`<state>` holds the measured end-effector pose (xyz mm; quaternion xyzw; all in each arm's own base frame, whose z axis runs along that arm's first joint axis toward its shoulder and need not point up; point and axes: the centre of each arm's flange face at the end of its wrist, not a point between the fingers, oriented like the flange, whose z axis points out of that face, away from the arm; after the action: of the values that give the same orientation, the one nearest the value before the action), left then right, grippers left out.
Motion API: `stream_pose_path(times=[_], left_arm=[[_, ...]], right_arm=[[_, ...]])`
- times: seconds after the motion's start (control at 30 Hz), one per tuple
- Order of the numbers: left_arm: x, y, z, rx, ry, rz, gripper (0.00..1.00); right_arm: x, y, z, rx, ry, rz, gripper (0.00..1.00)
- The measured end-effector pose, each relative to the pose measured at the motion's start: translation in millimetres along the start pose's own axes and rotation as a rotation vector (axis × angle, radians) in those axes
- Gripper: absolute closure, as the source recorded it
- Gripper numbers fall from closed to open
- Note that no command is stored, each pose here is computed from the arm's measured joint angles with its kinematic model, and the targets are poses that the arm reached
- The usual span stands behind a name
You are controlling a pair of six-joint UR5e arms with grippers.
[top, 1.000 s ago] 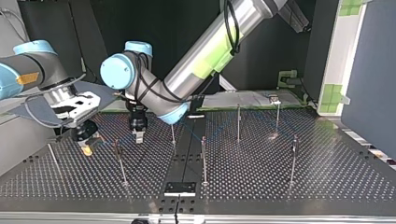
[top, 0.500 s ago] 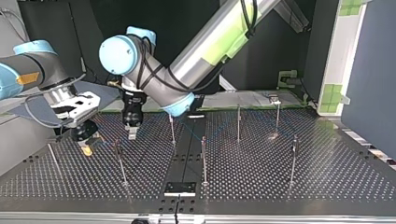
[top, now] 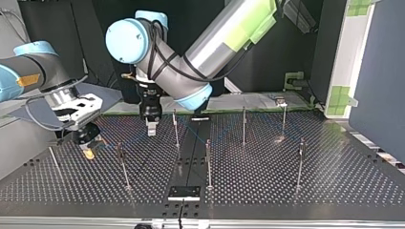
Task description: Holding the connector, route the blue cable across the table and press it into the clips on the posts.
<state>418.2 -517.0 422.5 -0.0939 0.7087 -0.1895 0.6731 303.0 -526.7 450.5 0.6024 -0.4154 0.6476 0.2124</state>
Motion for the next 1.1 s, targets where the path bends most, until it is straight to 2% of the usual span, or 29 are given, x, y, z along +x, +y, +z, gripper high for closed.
stream_pose_path(times=[0.17, 0.37, 0.73, 1.1], left_arm=[[-12.1, 5.9, -11.4, -0.021, -0.027, 0.022, 0.0], [-27.5, 11.3, -22.3, -0.01, -0.064, -0.003, 0.0], [-54.2, 15.7, -47.1, 0.081, -0.119, -0.109, 0.0], [-19.5, 33.5, -47.9, 0.082, -0.116, -0.152, 0.0]], right_arm=[[0.0, 0.0, 0.0, 0.0, 0.0, 0.0, 1.0], [0.0, 0.0, 0.0, 0.0, 0.0, 0.0, 1.0], [0.0, 0.0, 0.0, 0.0, 0.0, 0.0, 1.0], [0.0, 0.0, 0.0, 0.0, 0.0, 0.0, 1.0]])
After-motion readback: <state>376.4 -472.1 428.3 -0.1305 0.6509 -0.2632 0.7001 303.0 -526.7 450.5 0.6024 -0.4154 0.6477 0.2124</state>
